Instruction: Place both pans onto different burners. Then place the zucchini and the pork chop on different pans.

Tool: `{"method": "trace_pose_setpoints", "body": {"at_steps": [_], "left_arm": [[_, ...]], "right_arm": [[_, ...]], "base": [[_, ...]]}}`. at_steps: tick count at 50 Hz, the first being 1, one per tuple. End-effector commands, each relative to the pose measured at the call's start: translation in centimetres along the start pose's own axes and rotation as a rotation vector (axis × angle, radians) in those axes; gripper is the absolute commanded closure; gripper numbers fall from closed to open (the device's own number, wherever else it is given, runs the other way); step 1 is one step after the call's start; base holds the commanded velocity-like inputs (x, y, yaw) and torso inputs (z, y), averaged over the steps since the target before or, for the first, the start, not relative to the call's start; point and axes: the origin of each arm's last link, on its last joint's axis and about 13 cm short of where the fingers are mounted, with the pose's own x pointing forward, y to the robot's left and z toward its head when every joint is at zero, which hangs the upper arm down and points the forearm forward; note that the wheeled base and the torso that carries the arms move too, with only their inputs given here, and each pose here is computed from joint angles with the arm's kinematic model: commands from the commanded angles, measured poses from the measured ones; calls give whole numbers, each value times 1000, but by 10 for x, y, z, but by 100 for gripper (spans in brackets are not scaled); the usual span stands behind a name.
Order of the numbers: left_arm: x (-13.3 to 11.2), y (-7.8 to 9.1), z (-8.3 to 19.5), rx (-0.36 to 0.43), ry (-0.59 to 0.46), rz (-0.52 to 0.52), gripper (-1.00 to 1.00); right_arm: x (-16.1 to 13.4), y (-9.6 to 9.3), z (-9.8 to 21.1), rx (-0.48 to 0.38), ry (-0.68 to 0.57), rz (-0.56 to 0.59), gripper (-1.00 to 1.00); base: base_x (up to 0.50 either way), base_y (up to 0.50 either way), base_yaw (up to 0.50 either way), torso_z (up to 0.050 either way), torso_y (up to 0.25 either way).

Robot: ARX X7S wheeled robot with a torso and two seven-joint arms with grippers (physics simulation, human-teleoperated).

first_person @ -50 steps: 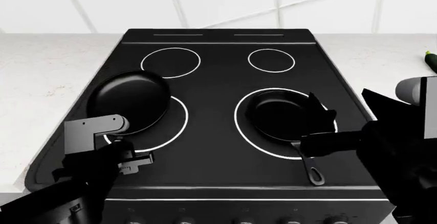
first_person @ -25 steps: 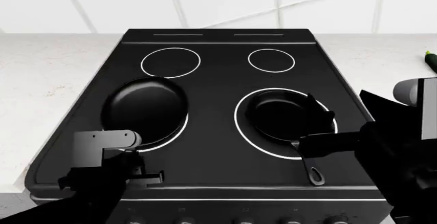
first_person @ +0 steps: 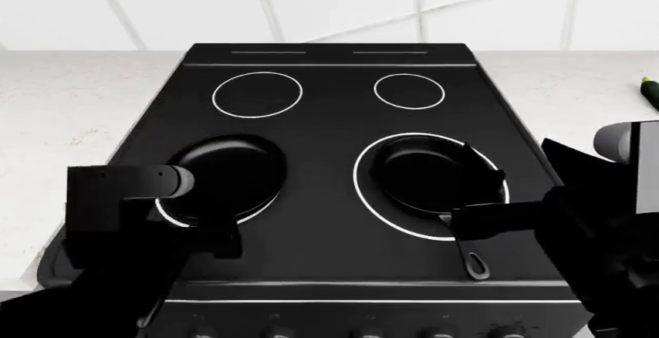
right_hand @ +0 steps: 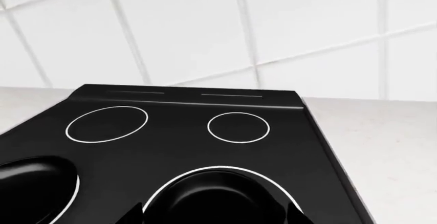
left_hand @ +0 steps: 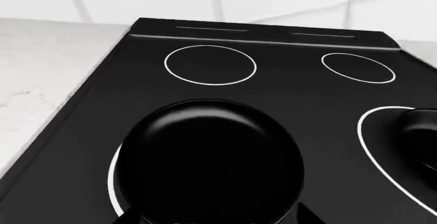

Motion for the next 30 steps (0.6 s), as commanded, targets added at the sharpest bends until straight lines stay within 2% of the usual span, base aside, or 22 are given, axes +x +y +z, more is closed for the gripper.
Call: {"method": "trace_pose_setpoints", "body": {"at_steps": [1, 8, 14, 22, 30], "left_arm": [[-40, -5, 44, -7, -210, -62, -100], [-55, 0, 69, -40, -351, -32, -100], [-46, 4, 63, -22, -408, 11, -100], [-32, 7, 47, 14, -427, 43, -100], [-28, 8, 45, 10, -435, 49, -100]], "right_arm": [[-1, 0, 1, 1, -7, -1, -100], [-3, 0, 4, -11, -33, -12, -100], [-3, 0, 4, -19, -58, -24, -100], [-5, 0, 3, -35, -99, -31, -100], [-5, -1, 2, -28, -102, -35, -100]], "base": [[0, 0, 0, 0, 0], [0, 0, 0, 0, 0], [0, 0, 0, 0, 0], [0, 0, 0, 0, 0], [0, 0, 0, 0, 0]]}}
